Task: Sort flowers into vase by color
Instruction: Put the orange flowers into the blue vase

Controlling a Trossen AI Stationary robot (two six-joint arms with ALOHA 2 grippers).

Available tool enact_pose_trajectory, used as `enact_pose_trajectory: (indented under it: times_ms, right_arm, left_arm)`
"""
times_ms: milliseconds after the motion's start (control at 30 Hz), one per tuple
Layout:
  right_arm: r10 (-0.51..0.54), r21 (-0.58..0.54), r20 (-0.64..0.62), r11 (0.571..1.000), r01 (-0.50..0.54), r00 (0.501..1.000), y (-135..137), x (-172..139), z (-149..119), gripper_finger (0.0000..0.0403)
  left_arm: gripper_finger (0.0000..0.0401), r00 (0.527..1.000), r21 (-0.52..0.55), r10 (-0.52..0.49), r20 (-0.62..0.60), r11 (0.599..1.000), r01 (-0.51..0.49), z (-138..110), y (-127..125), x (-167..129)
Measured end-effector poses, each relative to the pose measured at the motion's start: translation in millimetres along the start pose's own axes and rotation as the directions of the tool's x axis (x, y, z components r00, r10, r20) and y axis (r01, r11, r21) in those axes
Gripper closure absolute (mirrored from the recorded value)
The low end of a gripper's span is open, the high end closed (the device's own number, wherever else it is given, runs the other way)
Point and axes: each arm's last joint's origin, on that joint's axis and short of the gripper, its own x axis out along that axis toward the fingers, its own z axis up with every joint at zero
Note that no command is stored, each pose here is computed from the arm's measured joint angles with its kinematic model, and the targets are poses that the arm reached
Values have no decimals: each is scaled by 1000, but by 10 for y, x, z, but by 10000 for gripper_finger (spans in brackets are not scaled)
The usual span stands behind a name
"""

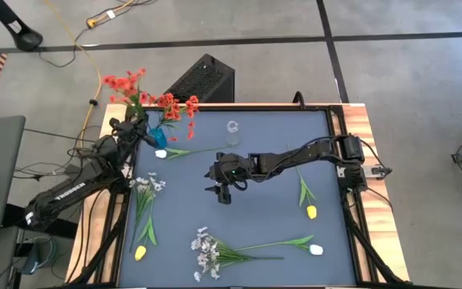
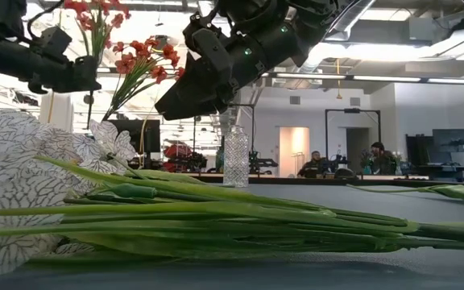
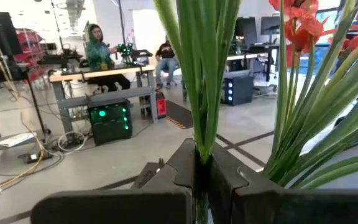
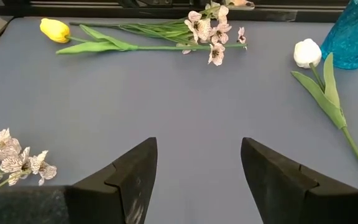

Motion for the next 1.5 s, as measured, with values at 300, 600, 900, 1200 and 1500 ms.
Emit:
enact_pose_trajectory:
  times_ms: [300, 600, 900, 1200, 1500]
  right_arm:
    - [0, 0, 1, 1000, 0, 1000, 0, 0, 1, 143]
    - [-2, -3, 2, 1000, 2, 1000, -10, -1, 2, 143]
    - [6, -12, 31, 1000, -5, 1000, 22, 0, 31, 143]
    - [8, -13, 32, 1000, -8, 999, 29, 1, 32, 143]
    - [8, -13, 46, 1000, -7, 999, 29, 0, 46, 143]
  left_arm:
    - [401, 1000, -3, 3, -17, 1000, -3, -97, 2, 118]
    - [401, 998, 17, 7, -64, 1000, -6, -149, -9, 156]
    - [401, 989, -6, 26, -148, 1000, -27, -392, -17, 145]
    - [401, 983, -15, 31, -182, 999, -34, -437, -16, 138]
    - [345, 975, -45, 57, -214, 997, -68, -470, -8, 131]
